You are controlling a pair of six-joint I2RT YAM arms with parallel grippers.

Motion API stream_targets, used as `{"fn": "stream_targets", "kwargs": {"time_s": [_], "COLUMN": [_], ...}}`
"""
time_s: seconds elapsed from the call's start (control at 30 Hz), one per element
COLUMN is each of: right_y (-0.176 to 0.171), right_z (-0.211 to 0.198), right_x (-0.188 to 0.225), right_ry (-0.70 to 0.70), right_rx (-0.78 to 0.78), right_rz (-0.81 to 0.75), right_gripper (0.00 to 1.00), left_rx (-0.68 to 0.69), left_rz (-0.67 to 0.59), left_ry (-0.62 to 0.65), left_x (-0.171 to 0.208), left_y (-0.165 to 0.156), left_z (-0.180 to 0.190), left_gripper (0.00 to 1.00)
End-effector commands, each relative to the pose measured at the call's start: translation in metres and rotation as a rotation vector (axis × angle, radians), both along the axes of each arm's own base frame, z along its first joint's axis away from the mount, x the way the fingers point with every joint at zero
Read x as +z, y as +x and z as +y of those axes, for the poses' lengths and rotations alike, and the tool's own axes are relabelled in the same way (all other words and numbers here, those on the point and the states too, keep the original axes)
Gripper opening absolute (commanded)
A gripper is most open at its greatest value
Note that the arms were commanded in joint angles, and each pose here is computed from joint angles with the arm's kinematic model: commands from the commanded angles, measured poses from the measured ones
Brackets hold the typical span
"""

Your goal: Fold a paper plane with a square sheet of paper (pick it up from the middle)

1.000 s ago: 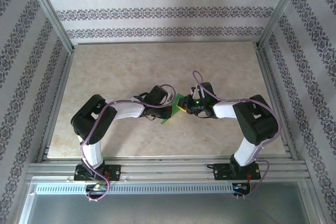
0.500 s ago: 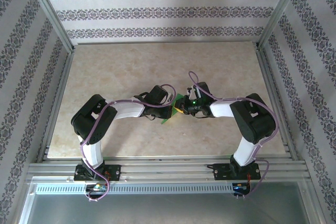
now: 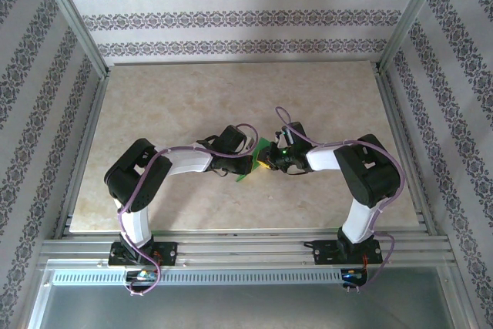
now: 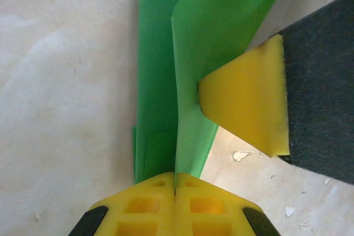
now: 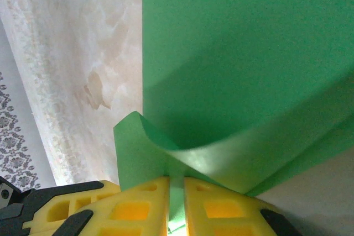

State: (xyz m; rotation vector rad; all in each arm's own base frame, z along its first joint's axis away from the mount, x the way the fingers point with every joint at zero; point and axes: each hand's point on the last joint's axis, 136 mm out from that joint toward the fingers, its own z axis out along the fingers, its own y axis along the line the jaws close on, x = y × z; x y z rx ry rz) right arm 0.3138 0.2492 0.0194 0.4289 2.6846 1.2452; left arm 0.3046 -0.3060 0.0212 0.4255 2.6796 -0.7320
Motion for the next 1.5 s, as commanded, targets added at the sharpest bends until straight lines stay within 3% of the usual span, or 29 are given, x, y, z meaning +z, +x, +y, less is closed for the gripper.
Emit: {"fn": "stream_targets", "kwargs": {"time_s": [0.0, 0.23, 0.4, 0.6, 0.73, 1.0, 1.13, 1.33, 1.47], "right_y": [-0.003, -0.005, -0.007, -0.006, -0.008, -0.006, -0.006, -0.007, -0.008], "right_z": [-0.011, -0.018, -0.021, -0.020, -0.021, -0.019, -0.018, -0.018, -0.018], "right_x": [-0.013, -0.021, -0.025, -0.025, -0.028, -0.027, -0.027, -0.028, -0.028], "right_ry": [-0.046, -0.082, -0.106, -0.108, -0.117, -0.121, -0.124, -0.128, -0.135], "right_rx": [-0.036, -0.029, -0.019, -0.002, 0.004, 0.009, 0.012, 0.021, 0.024], "right_rz": [0.042, 0.063, 0.067, 0.068, 0.077, 0.076, 0.079, 0.088, 0.090], "right_gripper": [0.18, 0.18, 0.18, 0.17, 0.17, 0.17, 0.17, 0.17, 0.17], "left_rx": [-0.028, 0.017, 0.106, 0.131, 0.148, 0.152, 0.157, 0.165, 0.181], "left_rz": [0.047, 0.075, 0.116, 0.173, 0.175, 0.194, 0.205, 0.088, -0.014], "left_ry": [0.061, 0.023, -0.055, -0.103, -0.029, 0.038, 0.052, 0.100, 0.044], "left_x": [-0.014, -0.001, 0.019, 0.014, 0.005, -0.006, -0.009, 0.028, 0.063], "left_y": [-0.012, -0.014, -0.015, -0.023, -0.026, -0.032, -0.034, -0.019, -0.007], "left_z": [0.006, 0.005, 0.007, 0.005, 0.018, 0.029, 0.032, 0.042, 0.040], "left_gripper": [0.00, 0.13, 0.16, 0.22, 0.22, 0.11, 0.12, 0.33, 0.35]}}
